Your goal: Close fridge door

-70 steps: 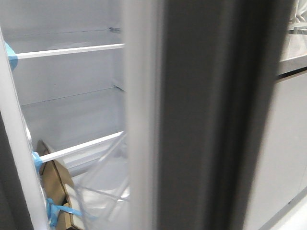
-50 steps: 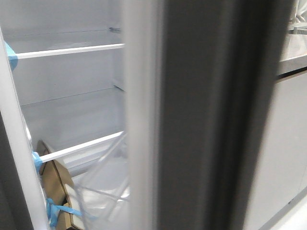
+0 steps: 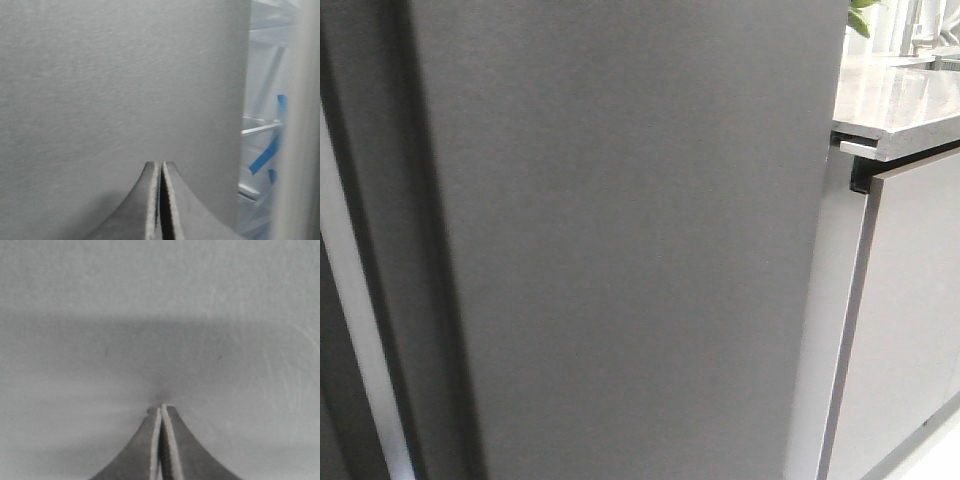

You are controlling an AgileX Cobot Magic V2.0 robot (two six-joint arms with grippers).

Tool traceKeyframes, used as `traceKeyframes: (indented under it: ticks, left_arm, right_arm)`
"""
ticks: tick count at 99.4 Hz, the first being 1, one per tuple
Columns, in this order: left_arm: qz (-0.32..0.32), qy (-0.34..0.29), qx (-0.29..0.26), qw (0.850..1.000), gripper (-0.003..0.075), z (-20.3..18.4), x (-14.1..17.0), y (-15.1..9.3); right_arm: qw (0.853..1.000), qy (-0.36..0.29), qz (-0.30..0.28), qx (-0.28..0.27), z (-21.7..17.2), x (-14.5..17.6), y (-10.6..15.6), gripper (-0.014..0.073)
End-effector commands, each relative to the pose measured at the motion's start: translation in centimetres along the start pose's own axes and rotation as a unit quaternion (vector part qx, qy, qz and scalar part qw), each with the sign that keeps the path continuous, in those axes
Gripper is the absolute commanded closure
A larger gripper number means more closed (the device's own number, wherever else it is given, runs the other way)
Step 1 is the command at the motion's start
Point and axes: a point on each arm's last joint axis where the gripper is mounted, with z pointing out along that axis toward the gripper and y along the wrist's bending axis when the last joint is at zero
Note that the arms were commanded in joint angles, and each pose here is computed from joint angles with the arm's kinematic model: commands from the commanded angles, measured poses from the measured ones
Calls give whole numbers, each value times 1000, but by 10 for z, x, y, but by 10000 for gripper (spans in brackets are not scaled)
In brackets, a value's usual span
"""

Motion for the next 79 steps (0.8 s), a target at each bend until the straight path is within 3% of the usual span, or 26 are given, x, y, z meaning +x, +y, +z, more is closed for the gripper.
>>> traceKeyframes:
  ticks: [1,29,45,66,79]
  left_arm:
    - [-4,-24,-2,1000,740,-1,5,1]
    - [-4,-24,-2,1000,740,-1,5,1]
    - [-4,-24,-3,1000,740,-1,5,1]
    - [-4,-24,-3,1000,740,-1,5,1]
    - [-4,-24,-3,1000,740,-1,5,1]
  right_arm:
    - [996,-84,-11,21,15,-26,-6,639]
    - [997,-72,-13,18,65,-33,-9,639]
    - [998,-57,-18,26,71,-30,-17,639]
    - [998,-33,-31,47,46,-38,-35,639]
    - [996,-48,-34,66,7,-45,-42,638]
